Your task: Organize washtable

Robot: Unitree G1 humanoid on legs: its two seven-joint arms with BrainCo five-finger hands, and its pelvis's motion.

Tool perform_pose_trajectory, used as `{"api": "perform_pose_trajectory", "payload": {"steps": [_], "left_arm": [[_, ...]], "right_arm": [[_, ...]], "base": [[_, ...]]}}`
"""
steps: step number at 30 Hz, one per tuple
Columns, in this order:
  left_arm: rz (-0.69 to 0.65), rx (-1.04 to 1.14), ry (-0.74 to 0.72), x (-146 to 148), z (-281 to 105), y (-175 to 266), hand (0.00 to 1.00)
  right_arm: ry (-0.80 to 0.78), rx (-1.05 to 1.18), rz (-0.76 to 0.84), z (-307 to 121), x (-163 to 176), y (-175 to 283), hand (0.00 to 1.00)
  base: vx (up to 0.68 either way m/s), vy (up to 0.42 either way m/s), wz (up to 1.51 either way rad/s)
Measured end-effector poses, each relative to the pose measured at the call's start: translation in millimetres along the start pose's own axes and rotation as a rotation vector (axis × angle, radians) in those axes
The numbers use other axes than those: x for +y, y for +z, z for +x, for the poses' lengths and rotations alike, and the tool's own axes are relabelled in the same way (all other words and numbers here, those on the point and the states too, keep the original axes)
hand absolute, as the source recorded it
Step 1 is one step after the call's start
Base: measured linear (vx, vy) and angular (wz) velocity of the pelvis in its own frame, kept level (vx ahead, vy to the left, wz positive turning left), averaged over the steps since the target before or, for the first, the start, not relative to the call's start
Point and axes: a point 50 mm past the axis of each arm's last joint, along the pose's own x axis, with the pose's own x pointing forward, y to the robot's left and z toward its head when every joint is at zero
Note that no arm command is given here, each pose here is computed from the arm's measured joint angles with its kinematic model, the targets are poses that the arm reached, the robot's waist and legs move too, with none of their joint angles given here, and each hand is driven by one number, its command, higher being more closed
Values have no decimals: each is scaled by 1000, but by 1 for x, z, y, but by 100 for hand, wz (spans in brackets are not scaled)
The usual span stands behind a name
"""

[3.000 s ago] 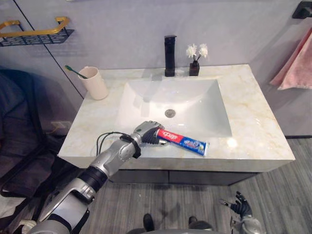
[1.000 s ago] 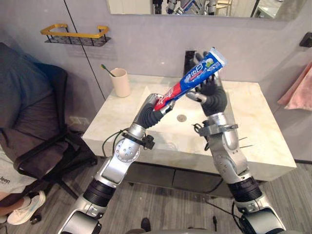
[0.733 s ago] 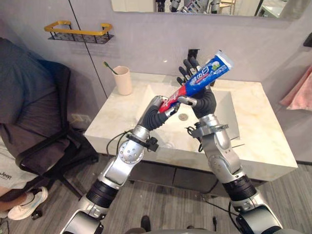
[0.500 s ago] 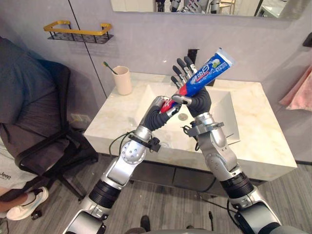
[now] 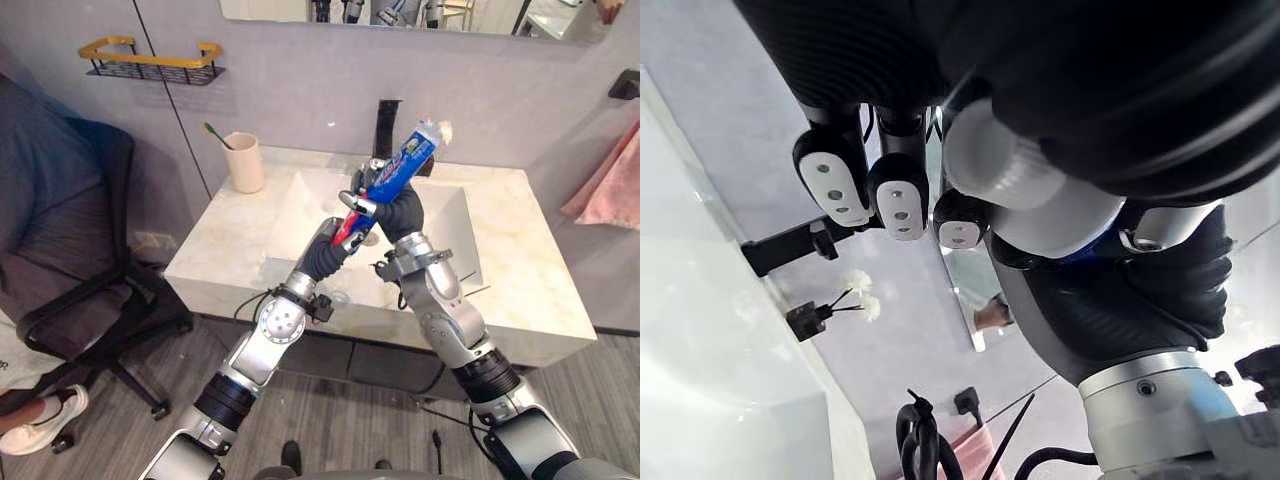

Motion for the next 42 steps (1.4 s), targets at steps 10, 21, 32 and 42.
{"api": "perform_pose_trajectory", "payload": {"steps": [10,21,32,42], "left_arm": [[85,7,61,12,-9,-2,0],[348,-43,494,93,-40,18,0],[281,216,1012,163,-147,-7,0],[-124,670,1237,112,-247,-80,0]], "right_arm": [[-7,-31,29,2,0,4,100],[-273,-307,3,-26,-56,51,100],[-523,-488,-121,-78,-99,92,100],[-666,-530,-222,-100,-116,104,100]], "base": [[-5,-3,-2],[0,0,0],[9,-6,-4],[0,-4,9]]}}
